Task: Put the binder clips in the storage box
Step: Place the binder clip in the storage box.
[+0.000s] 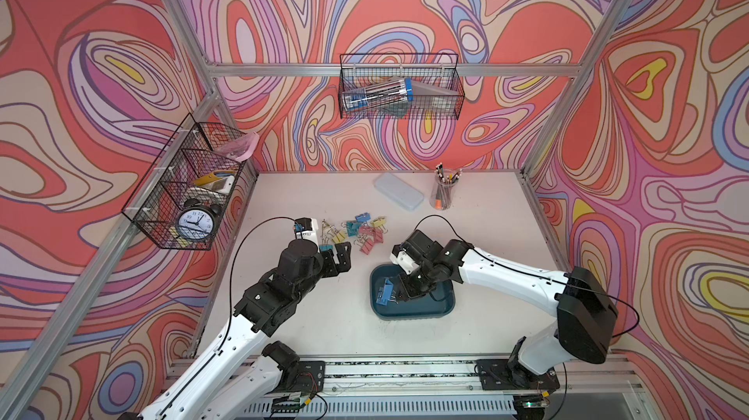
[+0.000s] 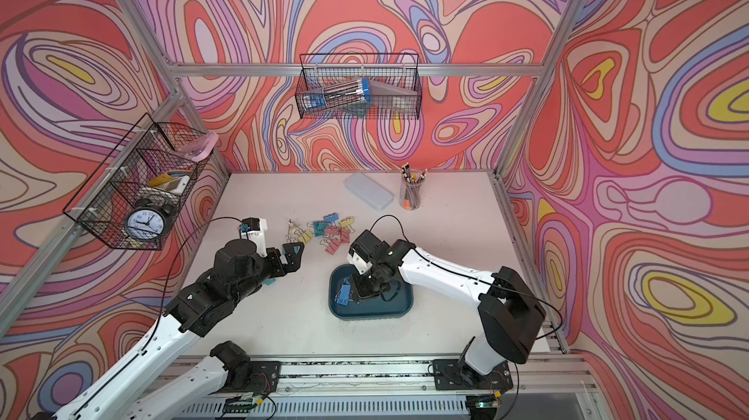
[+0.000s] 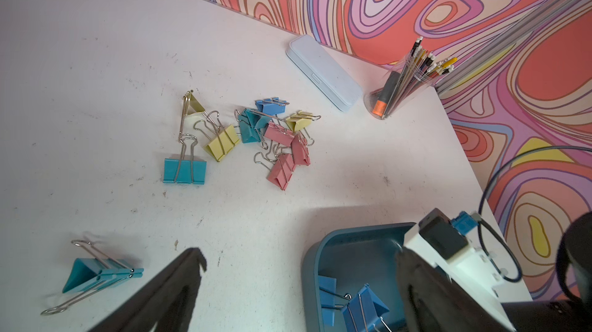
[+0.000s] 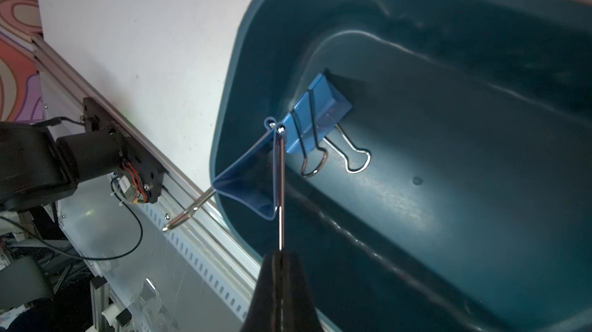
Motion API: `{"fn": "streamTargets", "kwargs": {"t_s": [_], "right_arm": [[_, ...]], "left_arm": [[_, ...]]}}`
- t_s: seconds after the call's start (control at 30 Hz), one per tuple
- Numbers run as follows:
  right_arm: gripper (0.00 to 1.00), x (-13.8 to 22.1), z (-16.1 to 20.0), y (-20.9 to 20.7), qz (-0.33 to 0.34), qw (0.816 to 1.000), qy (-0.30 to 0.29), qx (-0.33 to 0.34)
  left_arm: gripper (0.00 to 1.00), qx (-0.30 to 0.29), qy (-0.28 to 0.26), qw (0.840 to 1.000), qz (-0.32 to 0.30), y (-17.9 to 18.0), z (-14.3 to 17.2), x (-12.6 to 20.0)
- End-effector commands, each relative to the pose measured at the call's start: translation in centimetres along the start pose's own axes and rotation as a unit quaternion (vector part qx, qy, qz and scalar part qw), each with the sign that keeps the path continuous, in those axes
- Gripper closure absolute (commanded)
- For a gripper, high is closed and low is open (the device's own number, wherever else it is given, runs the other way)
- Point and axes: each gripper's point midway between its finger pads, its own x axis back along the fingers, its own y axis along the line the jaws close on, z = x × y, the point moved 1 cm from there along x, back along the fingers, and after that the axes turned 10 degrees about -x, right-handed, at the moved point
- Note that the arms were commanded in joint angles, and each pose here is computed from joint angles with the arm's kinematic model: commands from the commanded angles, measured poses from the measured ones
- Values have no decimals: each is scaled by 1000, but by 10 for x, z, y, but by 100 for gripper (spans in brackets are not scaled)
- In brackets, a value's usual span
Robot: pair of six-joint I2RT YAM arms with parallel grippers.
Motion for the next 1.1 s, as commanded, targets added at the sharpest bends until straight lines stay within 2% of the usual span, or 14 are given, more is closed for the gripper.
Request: {"fn": "streamTargets", "kwargs": {"t_s": [0.0,0.4,0.53,0.6,0.67,0.73,0.8,0.93,1.07], "right_arm": [[100,-1,-21,3,-9,1000,-11,-8],[100,-35,-43,-12,-1,1000,10,-20],[94,-33,-50,-19,18,999,-7,-25],[87,-28,-54,-24,35,999,-22,-28],[77,-13,-60,-22,43,997,-53,-24],[71,-1,-66,-21,49,995,-78,-25],[70,13,-71,-16,48,993,-103,-25],[68,49,-80,2,14,985,-168,-28],[52,76,-82,16,-38,972,-227,-39]], "left_arm": [[1,-2,1,1000,3,0,0,-1],[1,-10,16,1000,-7,3,7,-8],[1,-15,32,999,-36,11,12,-11],[1,-17,43,997,-63,20,13,-11],[1,-13,57,994,-89,30,14,-11],[1,0,71,992,-104,39,15,-13],[1,24,87,988,-121,51,17,-15],[3,89,129,975,-158,80,26,-21],[4,163,166,957,-176,103,43,-28]]}}
